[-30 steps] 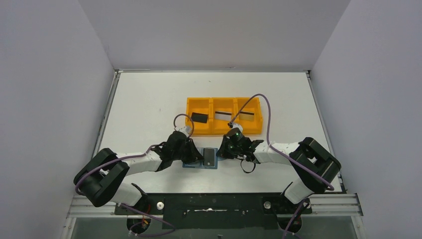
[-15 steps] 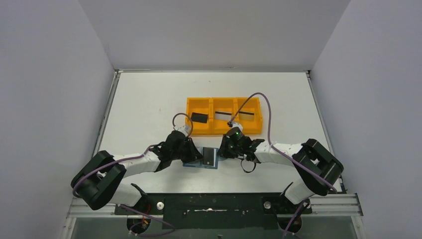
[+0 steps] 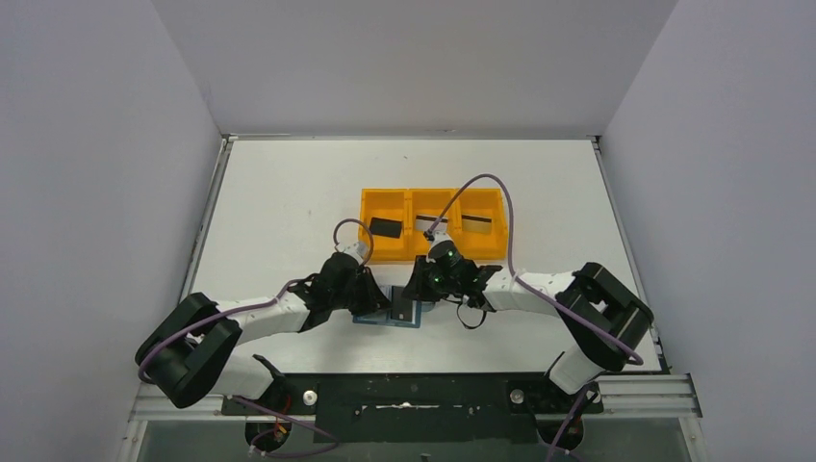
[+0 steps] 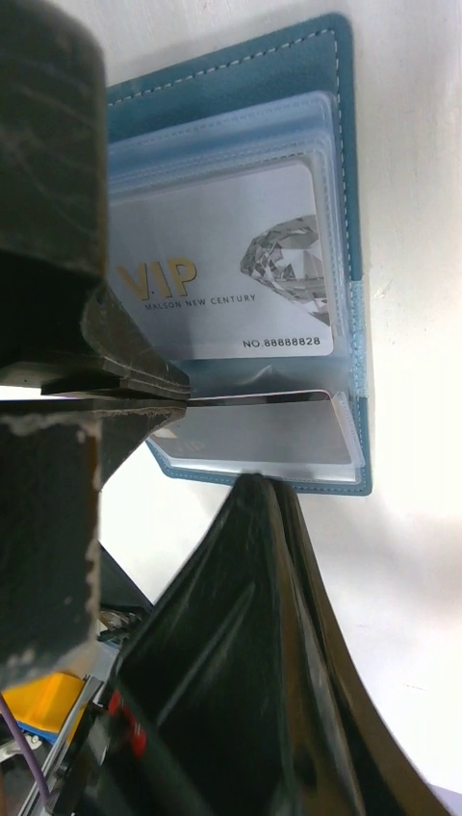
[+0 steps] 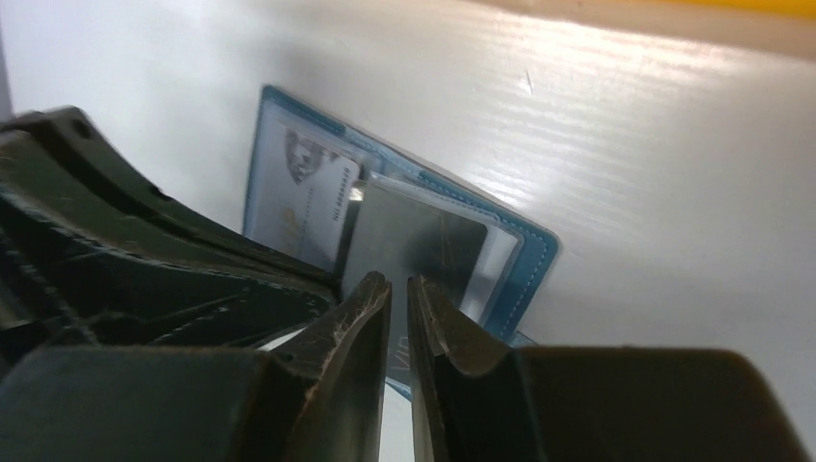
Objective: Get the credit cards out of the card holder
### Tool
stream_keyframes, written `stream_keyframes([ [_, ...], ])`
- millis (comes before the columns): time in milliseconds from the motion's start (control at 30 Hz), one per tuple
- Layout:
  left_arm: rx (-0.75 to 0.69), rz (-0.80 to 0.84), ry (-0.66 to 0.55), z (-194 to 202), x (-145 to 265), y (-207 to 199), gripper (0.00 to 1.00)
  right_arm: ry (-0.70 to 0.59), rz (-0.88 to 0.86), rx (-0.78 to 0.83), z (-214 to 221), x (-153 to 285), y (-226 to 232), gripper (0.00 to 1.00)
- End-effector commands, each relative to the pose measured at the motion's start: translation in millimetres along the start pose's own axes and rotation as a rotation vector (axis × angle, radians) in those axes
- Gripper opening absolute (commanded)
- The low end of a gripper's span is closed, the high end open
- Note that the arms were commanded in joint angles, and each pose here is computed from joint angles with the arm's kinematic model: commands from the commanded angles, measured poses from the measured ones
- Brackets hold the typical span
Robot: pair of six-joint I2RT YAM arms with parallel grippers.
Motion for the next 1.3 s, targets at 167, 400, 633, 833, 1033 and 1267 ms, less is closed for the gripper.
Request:
stream_keyframes([
  [167, -0.039, 0.048, -0.061, -14, 9, -17, 0.0, 0.067, 0.102, -0.047, 26, -15, -18, 0.17],
  [400, -0.039, 0.027, -0.085, -17, 12, -14, 0.0, 0.081, 0.137, -0.082, 38, -13, -28, 0.19],
  [633, -0.044, 0.011, -0.075, -17, 11, -12, 0.0, 0.065, 0.171, -0.08, 34, -10, -31, 0.2],
  [833, -0.042, 0.013, -0.108, -21, 15, -12, 0.0, 0.073, 0.178, -0.083, 36, -11, -33, 0.2],
  [1033, -0.016, 0.107, -0.07, -17, 9, -19, 0.14, 0.073, 0.106, -0.115, 37, -12, -29, 0.21],
  [1267, 0.051, 0.143, -0.037, -9, -2, -13, 0.18, 0.068, 0.096, -0.124, 36, -12, -28, 0.2],
])
Point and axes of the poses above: each gripper's point midway between its finger pads, its own x axis back along the fingers, its own y axis along the line the jaws close on, z = x × y, the point moved 5 cm from there along x, back along the fingers, and after that the axes turned 9 degrees about x, right-handed, at the moved point
